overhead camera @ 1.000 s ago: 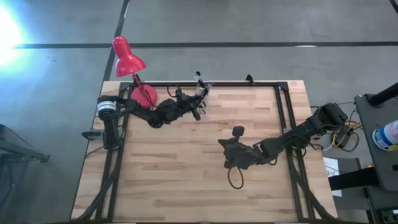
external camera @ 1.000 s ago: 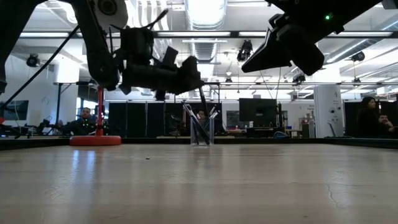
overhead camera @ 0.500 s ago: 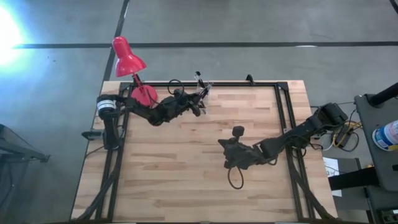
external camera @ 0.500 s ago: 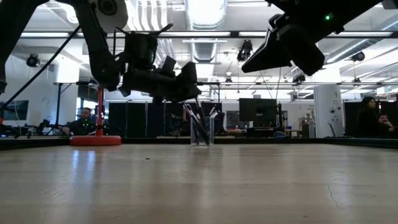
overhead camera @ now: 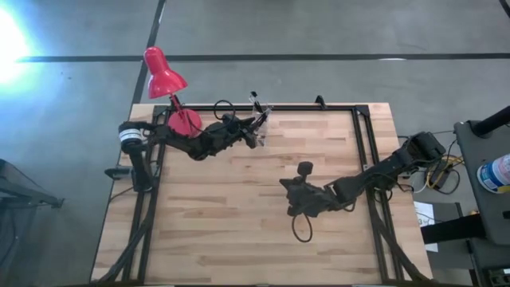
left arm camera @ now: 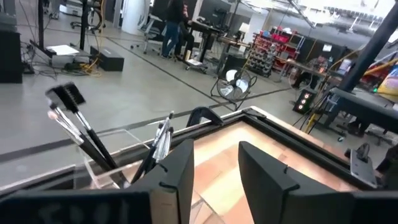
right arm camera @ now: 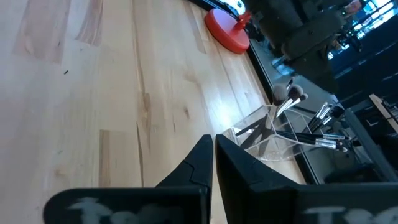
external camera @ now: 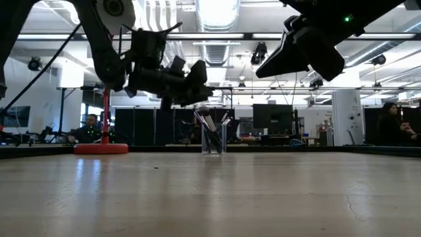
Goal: Put items in baskets/containers
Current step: Put the black powder brush into the transparent organizer
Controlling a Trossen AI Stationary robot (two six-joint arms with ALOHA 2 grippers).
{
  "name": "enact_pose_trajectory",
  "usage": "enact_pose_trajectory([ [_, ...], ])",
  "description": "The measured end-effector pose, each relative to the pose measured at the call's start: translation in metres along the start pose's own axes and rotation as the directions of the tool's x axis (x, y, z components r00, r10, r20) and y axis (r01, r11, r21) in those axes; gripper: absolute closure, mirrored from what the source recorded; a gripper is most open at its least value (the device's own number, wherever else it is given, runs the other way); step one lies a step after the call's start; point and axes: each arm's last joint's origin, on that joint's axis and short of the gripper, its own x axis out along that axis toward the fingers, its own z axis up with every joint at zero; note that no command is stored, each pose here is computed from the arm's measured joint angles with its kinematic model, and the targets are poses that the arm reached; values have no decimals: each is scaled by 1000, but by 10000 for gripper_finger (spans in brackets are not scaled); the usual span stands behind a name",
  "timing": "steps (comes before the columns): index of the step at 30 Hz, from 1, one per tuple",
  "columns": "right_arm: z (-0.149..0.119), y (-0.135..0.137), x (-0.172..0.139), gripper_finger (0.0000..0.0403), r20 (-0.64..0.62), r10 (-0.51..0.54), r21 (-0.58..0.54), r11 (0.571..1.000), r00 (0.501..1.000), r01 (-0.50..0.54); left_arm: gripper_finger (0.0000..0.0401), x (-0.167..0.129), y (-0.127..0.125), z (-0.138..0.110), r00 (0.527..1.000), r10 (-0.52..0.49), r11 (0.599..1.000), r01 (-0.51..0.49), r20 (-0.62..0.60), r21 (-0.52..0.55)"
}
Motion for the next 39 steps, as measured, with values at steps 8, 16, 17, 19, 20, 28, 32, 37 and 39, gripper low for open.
enact_pose_trajectory([
  [8, -3, -4, 13, 390, 22, 168, 20, 986, 986, -168, 333, -25, -14, 16, 981, -155, 978, 169, -113, 122],
  [16, -6, -27, 39, 390, 56, 188, 48, 980, 981, -191, 396, -77, -20, -19, 903, -310, 906, 375, -297, 198],
  [17, -5, -28, 40, 390, 66, 182, 46, 982, 981, -185, 397, -77, -21, -23, 900, -306, 906, 375, -310, 197],
  [19, -3, -31, 40, 390, 82, 173, 45, 983, 982, -177, 399, -72, -22, -30, 900, -287, 909, 364, -327, 204],
  [20, -2, -31, 40, 390, 90, 171, 50, 983, 981, -176, 400, -67, -24, -34, 902, -275, 912, 354, -331, 208],
  [28, -3, -31, 39, 390, 80, 175, 62, 982, 981, -180, 401, -20, -24, -44, 962, -71, 945, 150, -263, 291],
  [32, -6, -30, 39, 390, 71, 178, 56, 982, 982, -182, 401, -17, -20, -39, 977, 16, 950, 51, -211, 308],
  [37, -9, -29, 39, 390, 63, 180, 57, 981, 982, -183, 401, -22, -19, -26, 986, 55, 949, -3, -157, 314],
  [39, -10, -29, 39, 390, 62, 180, 65, 981, 982, -184, 401, -21, -18, -22, 988, 65, 949, -17, -140, 315],
])
